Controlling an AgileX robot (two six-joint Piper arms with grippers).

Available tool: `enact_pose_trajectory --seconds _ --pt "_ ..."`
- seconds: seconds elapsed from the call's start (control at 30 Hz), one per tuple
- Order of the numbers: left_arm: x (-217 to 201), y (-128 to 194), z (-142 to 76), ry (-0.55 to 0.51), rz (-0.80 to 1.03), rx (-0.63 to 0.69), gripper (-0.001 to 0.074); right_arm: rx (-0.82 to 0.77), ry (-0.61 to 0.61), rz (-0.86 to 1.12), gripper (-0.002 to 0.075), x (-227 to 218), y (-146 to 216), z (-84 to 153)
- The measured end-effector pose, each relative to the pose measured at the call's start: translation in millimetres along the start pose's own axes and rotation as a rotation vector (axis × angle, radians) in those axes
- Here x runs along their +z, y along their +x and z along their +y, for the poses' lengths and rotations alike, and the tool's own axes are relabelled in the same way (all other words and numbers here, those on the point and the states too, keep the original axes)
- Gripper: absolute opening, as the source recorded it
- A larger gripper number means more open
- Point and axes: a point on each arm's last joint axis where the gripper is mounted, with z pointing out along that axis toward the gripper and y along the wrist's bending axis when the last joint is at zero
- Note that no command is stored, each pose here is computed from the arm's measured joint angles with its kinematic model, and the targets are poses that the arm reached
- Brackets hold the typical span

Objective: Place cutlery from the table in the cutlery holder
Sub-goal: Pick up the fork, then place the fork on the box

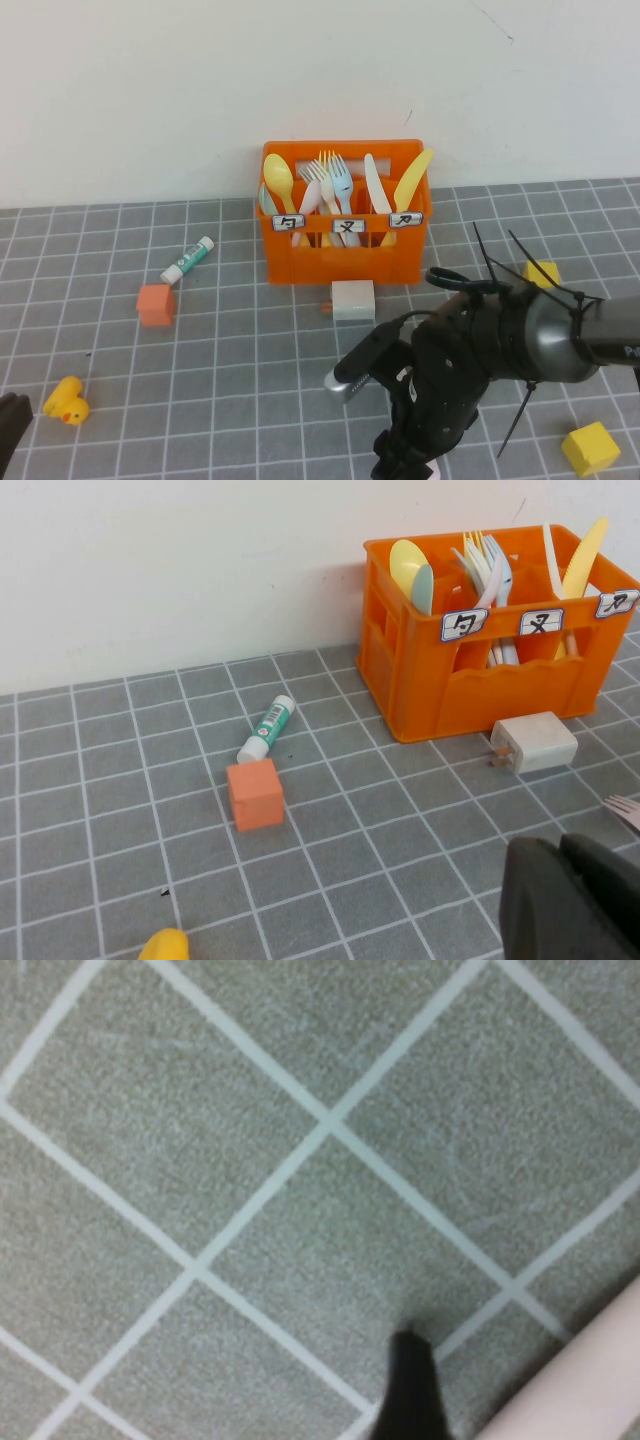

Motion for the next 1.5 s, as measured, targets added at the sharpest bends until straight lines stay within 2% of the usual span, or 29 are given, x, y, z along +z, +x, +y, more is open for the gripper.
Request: enact_pose_trajectory --seconds 0.1,0.17,0.3,0.33,0.83,1.2,1.33,1.5 --pt "0 0 0 0.0 0.0 -0.002 0.0 -0.014 0.006 -0.005 0.0432 0 0 -1" --pt "0 0 0 0.0 0.0 -0.002 0.0 -0.03 0.008 -0.007 0.0372 0 -1 -1" --pt "0 0 0 0.0 0.0 -0.002 0.0 -0.074 0.008 -0.01 0.0204 0 -1 -1" --pt "0 0 0 0.0 0.0 -0.002 0.0 -0.087 0.008 -0.012 0.0194 0 -1 -1" --pt "0 0 0 0.0 -0.002 0.0 0.0 -0.138 0.009 -0.074 0.0195 -11 -3 0" --pt "0 -1 0 0.003 -0.01 0.003 0.0 -0.137 0.06 -0.462 0.0195 -106 -17 1" --pt "0 -1 0 0.002 -0.01 0.005 0.0 -0.148 0.103 -0.683 0.0195 -136 -26 0" --pt "0 -1 0 0.002 -0.01 0.005 0.0 -0.234 0.2 -0.997 0.0195 -157 -45 -1"
